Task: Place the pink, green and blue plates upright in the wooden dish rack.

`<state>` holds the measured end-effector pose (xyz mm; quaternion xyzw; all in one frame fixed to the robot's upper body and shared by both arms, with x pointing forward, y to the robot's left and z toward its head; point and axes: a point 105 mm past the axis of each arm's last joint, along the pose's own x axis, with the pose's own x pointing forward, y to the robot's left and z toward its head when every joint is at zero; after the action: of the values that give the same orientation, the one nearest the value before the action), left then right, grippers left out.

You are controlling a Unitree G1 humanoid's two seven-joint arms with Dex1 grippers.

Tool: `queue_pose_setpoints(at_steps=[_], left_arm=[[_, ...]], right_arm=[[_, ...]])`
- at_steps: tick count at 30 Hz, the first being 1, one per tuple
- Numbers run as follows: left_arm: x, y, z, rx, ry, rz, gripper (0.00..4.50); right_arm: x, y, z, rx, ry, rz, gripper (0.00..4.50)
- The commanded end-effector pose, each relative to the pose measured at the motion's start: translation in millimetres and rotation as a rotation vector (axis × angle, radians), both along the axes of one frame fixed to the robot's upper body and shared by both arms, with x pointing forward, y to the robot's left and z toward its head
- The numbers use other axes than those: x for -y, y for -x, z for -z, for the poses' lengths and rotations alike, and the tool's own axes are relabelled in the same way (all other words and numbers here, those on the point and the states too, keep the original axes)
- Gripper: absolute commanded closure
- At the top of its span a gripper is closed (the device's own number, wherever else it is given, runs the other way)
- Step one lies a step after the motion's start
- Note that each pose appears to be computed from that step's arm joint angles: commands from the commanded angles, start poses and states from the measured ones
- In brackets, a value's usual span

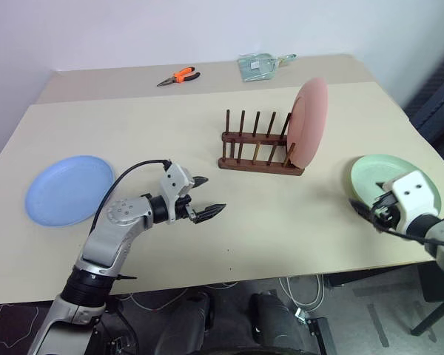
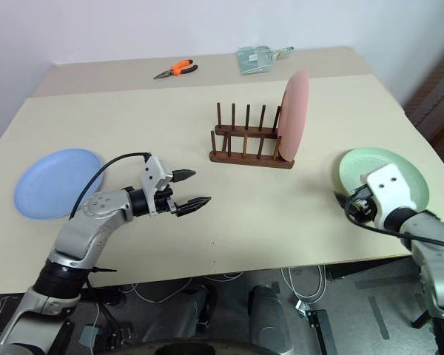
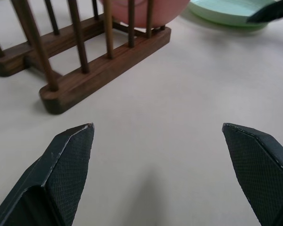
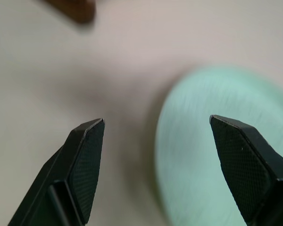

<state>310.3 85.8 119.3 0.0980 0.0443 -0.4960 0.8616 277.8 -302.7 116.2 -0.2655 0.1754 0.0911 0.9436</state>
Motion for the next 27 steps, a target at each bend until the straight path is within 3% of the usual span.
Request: queue_pose_setpoints(at_steps=[1, 3, 8, 9, 11, 15, 17, 20, 22, 27], left_arm=[[4.2, -0.8, -10.3, 0.050, 0.010, 0.022, 0.00], [4.5, -0.4, -10.4, 0.053, 0.009, 0.024, 0.00], [3.8, 0.9, -9.8, 0.053, 0.007, 0.022, 0.00], [3.6, 1.1, -9.6, 0.053, 0.006, 0.021, 0.00], [3.1, 1.1, -9.4, 0.053, 0.005, 0.018, 0.00], [-2.3, -3.1, -9.0, 0.069, -0.008, -0.019, 0.00], [-4.3, -5.2, -8.4, 0.082, -0.020, -0.029, 0.00], [-6.0, -10.1, -9.3, 0.097, -0.020, -0.049, 0.00], [-7.1, -13.4, -12.1, 0.108, -0.008, -0.065, 0.00], [-13.9, -21.7, -14.1, 0.138, -0.008, -0.118, 0.00]], right_arm=[[16.2, -3.1, 9.8, -0.004, 0.163, 0.064, 1.12], [23.7, -4.8, 15.3, -0.012, 0.179, 0.103, 1.72], [25.6, -9.7, 14.7, -0.002, 0.185, 0.103, 4.21], [24.1, -11.3, 12.4, 0.009, 0.195, 0.091, 4.47], [22.1, -14.2, 6.9, 0.037, 0.218, 0.078, 4.47], [13.5, -36.5, -83.0, 0.417, 0.233, 0.099, 4.47], [4.9, -40.7, -130.4, 0.589, 0.163, 0.104, 4.47], [-23.1, -36.9, -204.4, 0.837, -0.008, 0.018, 4.47], [-55.0, -29.3, -238.4, 0.914, -0.203, -0.133, 4.47], [-154.6, 3.7, -258.7, 0.806, -0.671, -0.652, 4.47]])
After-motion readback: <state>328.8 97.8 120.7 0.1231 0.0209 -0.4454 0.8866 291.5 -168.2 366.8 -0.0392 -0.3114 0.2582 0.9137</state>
